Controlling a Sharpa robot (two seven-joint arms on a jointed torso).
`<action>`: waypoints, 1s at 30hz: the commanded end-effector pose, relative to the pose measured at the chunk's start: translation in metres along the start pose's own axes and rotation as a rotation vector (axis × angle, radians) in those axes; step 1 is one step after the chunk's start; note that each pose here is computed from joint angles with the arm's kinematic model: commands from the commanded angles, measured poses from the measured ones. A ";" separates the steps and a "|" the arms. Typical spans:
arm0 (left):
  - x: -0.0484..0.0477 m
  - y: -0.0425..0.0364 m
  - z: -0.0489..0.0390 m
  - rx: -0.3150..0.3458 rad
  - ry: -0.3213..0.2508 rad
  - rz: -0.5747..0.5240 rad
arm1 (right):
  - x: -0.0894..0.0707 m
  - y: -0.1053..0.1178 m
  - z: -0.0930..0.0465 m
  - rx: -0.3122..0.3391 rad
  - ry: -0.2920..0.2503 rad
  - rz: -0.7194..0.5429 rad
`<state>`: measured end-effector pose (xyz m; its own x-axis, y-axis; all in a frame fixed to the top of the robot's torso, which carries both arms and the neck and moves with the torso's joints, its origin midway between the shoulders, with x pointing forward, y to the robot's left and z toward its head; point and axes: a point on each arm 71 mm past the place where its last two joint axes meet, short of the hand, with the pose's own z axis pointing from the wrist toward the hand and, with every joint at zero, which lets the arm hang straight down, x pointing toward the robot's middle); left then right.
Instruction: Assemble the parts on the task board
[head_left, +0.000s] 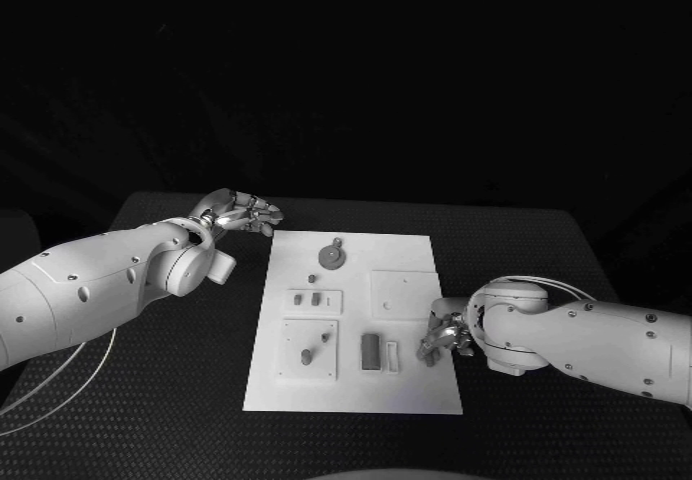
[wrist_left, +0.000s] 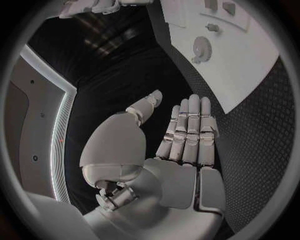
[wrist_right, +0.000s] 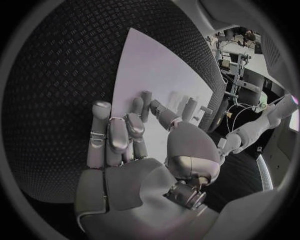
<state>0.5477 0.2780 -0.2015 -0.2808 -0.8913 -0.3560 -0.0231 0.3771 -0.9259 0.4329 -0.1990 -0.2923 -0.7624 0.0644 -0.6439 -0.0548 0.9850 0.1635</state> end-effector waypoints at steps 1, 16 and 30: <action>0.0023 -0.0020 0.0002 0.010 0.016 -0.008 | 0.024 0.002 0.008 0.010 0.032 -0.074; 0.0030 -0.0022 -0.0002 0.009 0.021 -0.009 | 0.033 0.008 0.011 -0.001 0.028 -0.116; 0.0017 -0.0015 -0.0007 0.006 0.018 -0.008 | 0.041 -0.003 0.002 -0.022 0.109 -0.005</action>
<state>0.5467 0.2781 -0.2015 -0.2851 -0.8906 -0.3542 -0.0246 0.3762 -0.9262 0.4242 -0.1959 -0.2960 -0.7326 0.0782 -0.6761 -0.0819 0.9760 0.2016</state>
